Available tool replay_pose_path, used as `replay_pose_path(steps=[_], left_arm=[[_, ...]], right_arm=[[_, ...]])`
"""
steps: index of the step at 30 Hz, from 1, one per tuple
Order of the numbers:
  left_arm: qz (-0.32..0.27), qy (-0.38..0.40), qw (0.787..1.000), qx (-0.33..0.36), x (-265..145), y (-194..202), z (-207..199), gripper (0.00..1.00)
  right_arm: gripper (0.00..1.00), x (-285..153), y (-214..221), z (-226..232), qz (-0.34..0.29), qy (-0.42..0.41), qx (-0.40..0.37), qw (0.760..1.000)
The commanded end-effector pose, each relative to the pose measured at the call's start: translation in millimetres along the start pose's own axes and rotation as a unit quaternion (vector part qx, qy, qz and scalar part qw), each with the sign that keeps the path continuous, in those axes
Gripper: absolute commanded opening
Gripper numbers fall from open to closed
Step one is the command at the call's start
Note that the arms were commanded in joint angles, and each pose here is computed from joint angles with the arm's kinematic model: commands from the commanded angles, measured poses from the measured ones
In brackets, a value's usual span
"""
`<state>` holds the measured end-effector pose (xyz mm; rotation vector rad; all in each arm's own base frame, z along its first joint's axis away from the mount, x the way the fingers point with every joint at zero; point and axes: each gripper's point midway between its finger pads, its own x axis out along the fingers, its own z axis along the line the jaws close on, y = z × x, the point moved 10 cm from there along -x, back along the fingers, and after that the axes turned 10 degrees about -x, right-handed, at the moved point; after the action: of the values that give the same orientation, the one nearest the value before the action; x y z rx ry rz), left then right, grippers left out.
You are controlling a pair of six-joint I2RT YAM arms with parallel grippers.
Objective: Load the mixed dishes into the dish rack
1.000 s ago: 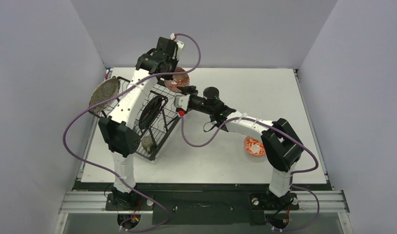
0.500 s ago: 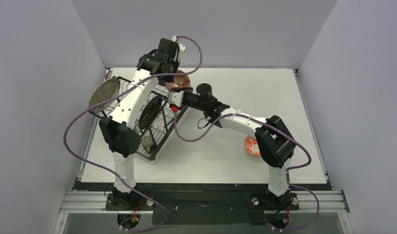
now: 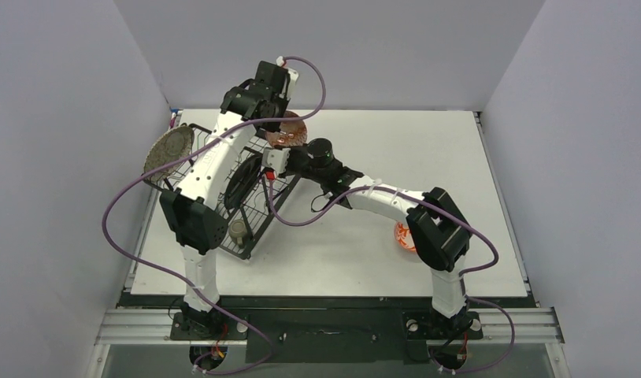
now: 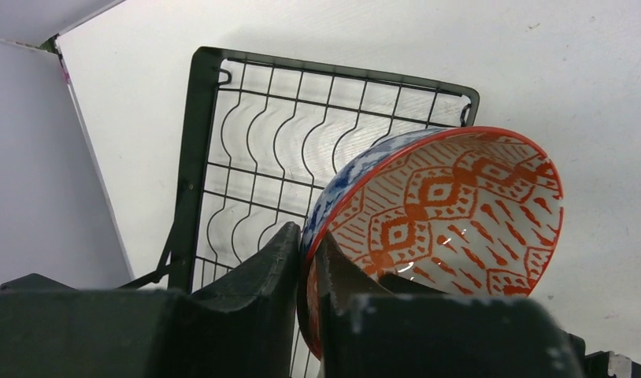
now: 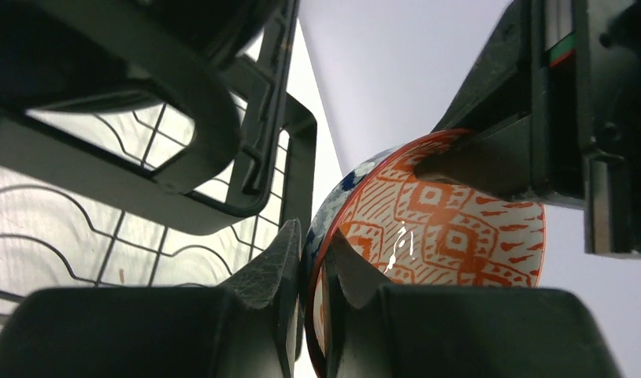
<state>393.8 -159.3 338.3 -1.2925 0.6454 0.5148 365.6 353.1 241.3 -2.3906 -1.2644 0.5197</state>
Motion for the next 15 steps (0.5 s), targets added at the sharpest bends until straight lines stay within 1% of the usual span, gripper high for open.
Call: replay_pose_path(steps=[1,2,3,4,5,6,7,8,9,10,11,12,13,14,15], left_arm=[[-0.062,-0.006,0.997,-0.047,-29.4,-21.4,6.0,0.19],[-0.065,-0.012,0.997,-0.05,-31.0,-22.6,8.2,0.31],[-0.068,-0.013,0.996,-0.052,-32.3,-23.6,9.3,0.35],[-0.075,-0.019,0.995,-0.063,-36.2,-25.2,12.1,0.43],[-0.081,-0.021,0.994,-0.073,-38.0,-26.9,13.2,0.46],[-0.088,-0.024,0.993,-0.079,-41.8,-28.6,16.9,0.51],[-0.096,-0.024,0.991,-0.086,-44.1,-30.9,19.0,0.53],[-0.103,-0.024,0.99,-0.095,-48.3,-33.3,24.7,0.58],[-0.112,-0.02,0.988,-0.107,-53.5,-36.5,27.9,0.6],[-0.12,-0.022,0.985,-0.119,-59.0,-38.8,35.3,0.63],[-0.128,-0.019,0.983,-0.133,-64.1,-41.5,38.7,0.67],[-0.14,-0.022,0.979,-0.145,-72.7,-43.4,46.3,0.7],[-0.149,-0.021,0.976,-0.157,-77.6,-44.9,48.7,0.78],[-0.162,-0.023,0.972,-0.166,-88.7,-46.0,54.5,0.82],[-0.168,-0.025,0.97,-0.173,-91.4,-45.7,56.2,0.85]], right_arm=[[0.0,1.6,-19.3,-15.1,-0.063,0.067,0.056,0.994],[0.0,1.9,-22.9,-17.1,-0.078,0.08,0.074,0.991],[0.0,2.0,-24.0,-17.0,-0.085,0.083,0.084,0.989],[0.0,3.1,-25.6,-16.7,-0.093,0.084,0.103,0.987],[0.0,3.8,-26.6,-17.4,-0.097,0.085,0.109,0.986],[0.0,4.8,-28.2,-17.5,-0.105,0.086,0.122,0.983],[0.0,5.0,-29.3,-18.1,-0.109,0.089,0.129,0.982],[0.0,5.6,-31.2,-19.7,-0.119,0.096,0.145,0.978],[0.0,5.5,-31.5,-21.0,-0.124,0.101,0.155,0.975],[0.0,5.6,-34.1,-23.6,-0.137,0.111,0.18,0.968],[0.0,5.8,-33.4,-23.4,-0.146,0.115,0.218,0.958],[0.0,4.6,-36.0,-29.8,-0.168,0.134,0.237,0.948],[0.0,3.9,-33.0,-30.3,-0.181,0.139,0.29,0.929],[0.0,0.8,-32.5,-39.6,-0.206,0.162,0.308,0.914],[0.0,0.8,-34.7,-39.3,-0.226,0.16,0.361,0.891]])
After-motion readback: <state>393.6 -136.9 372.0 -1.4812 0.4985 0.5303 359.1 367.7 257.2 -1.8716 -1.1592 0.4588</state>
